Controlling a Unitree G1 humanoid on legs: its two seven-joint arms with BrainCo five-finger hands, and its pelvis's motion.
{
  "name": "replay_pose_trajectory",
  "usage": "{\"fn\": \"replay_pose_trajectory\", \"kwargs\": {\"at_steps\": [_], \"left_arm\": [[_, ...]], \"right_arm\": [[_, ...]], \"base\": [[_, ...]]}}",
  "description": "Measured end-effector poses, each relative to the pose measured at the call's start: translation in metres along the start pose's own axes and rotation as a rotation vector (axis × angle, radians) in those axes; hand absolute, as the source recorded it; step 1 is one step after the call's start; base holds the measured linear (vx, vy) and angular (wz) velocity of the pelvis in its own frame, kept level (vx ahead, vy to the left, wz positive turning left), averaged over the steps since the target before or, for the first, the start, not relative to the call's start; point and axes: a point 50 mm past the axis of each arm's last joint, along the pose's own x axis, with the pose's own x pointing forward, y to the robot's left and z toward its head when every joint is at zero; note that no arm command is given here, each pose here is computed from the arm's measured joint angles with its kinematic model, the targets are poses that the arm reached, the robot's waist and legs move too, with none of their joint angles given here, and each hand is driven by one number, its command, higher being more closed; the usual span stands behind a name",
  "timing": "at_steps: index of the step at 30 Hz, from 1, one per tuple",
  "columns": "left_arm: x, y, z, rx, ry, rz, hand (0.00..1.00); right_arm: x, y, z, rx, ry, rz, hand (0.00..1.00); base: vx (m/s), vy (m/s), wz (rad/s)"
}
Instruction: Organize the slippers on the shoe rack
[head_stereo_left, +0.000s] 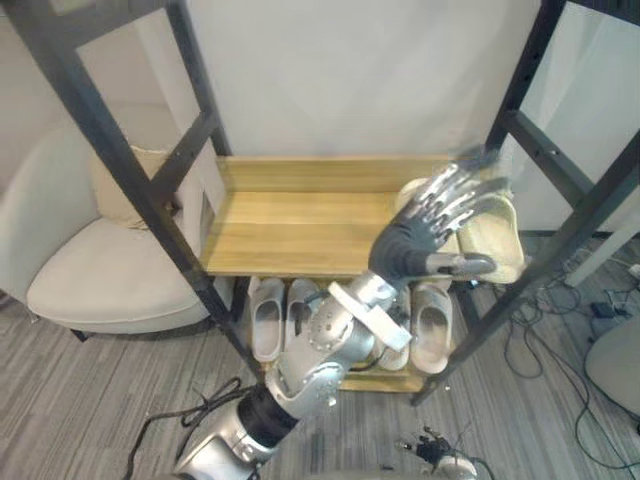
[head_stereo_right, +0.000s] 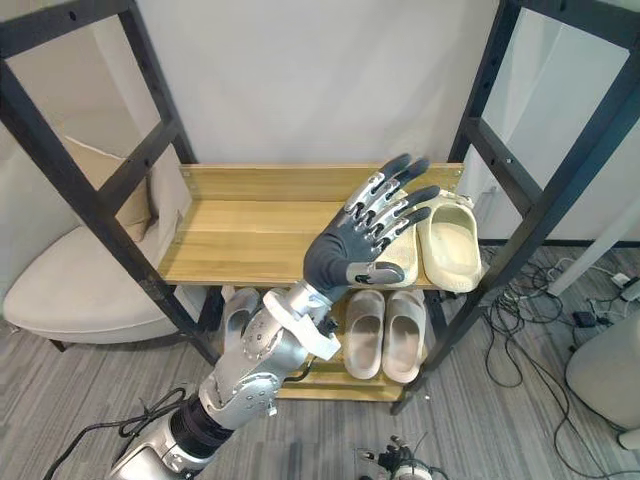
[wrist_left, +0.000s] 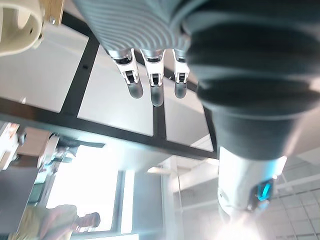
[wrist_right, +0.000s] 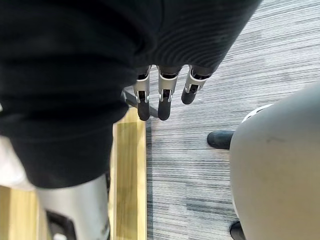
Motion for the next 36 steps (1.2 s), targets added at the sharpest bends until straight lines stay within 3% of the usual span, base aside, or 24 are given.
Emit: {"fn": "replay_pose_trajectory", "kwargs": {"at_steps": [6, 10, 20, 36], "left_arm": [[-0.041, 0.032, -0.016, 0.016, 0.106, 0.145, 0.00], [-0.082, 0.067, -0.028, 0.041, 0.213, 0.341, 0.00], [-0.160, 0.110, -0.043, 0.113, 0.415, 0.629, 0.00], [-0.276, 0.126, -0.096, 0.250, 0.999, 0.810, 0.00]], "right_arm": [[0.000, 0.004, 0.000, -0.044, 0.002, 0.025, 0.00], [0.000, 0.007, 0.002, -0.069, -0.001, 0.046, 0.00], [0.001, 0.018, 0.008, -0.138, -0.021, 0.081, 0.00], [0.001, 0.022, 0.017, -0.172, -0.058, 0.092, 0.00]], "base": [[-0.03, -0.021, 0.15], [-0.04, -0.027, 0.22], [-0.02, -0.020, 0.13], [-0.01, -0.010, 0.04]]}}
